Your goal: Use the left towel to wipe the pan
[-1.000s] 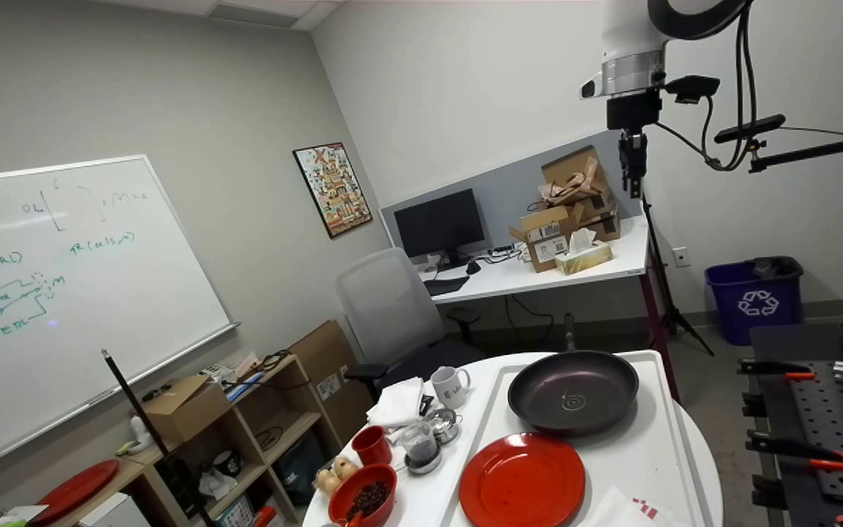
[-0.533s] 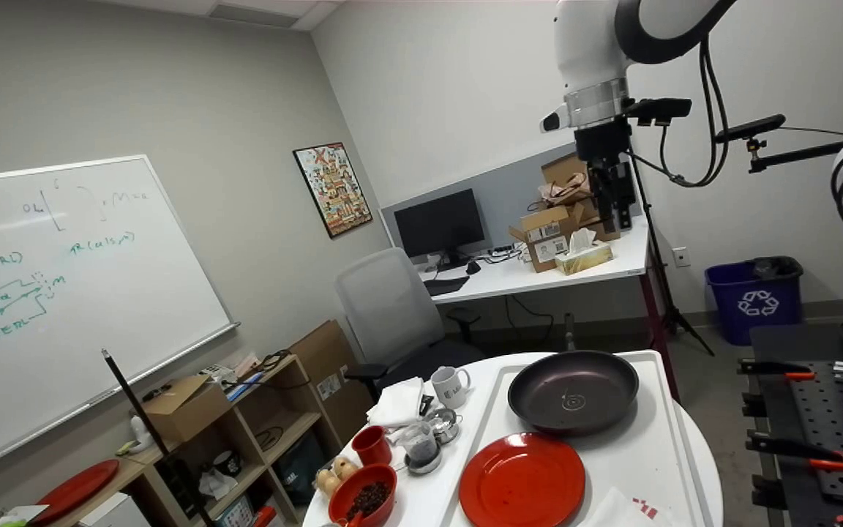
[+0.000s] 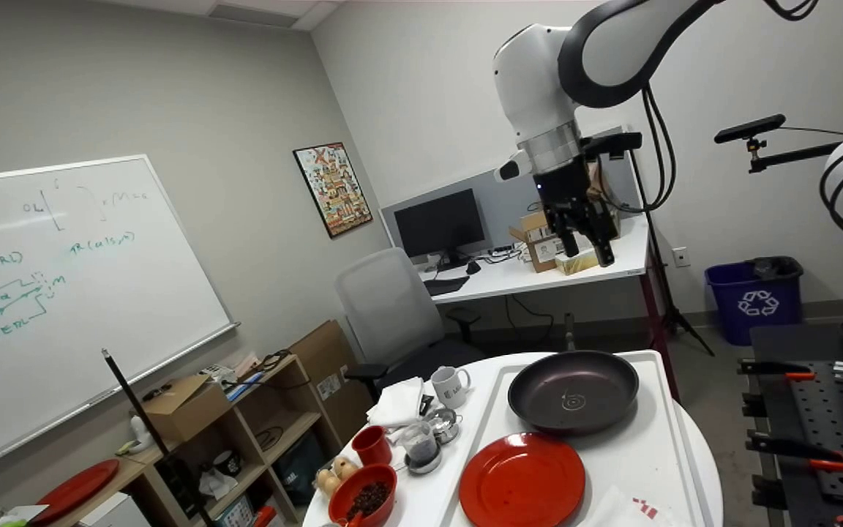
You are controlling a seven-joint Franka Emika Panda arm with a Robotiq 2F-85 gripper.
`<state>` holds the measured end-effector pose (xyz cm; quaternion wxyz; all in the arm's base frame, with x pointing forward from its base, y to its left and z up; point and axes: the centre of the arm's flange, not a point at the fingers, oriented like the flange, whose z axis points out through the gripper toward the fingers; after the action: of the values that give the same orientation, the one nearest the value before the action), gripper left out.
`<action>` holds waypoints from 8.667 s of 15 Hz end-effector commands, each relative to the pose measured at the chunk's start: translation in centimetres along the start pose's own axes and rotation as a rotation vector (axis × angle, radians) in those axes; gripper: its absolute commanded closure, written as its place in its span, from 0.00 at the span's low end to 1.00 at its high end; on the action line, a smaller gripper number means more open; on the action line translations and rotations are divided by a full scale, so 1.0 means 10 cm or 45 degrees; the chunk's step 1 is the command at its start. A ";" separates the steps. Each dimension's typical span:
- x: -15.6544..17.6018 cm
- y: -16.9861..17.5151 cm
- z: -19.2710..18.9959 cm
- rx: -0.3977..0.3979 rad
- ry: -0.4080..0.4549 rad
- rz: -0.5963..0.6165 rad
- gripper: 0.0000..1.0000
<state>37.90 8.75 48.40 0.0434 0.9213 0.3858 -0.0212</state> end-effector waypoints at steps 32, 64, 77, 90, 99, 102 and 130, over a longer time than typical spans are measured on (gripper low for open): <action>1.34 -0.13 1.62 0.238 0.054 -0.353 0.00; 1.65 -1.04 3.81 0.157 -0.172 -0.777 0.00; 1.81 -1.02 4.08 0.042 -0.234 -0.899 0.00; 1.75 -1.09 3.99 0.117 -0.159 -0.891 0.81; 1.69 -1.16 3.41 0.070 -0.037 -0.851 0.97; 1.73 -1.20 2.91 0.035 0.048 -0.801 0.97; -0.20 2.04 2.02 0.143 0.362 0.646 0.97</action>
<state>51.67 -6.11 30.75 -0.0492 0.9765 0.1794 0.1087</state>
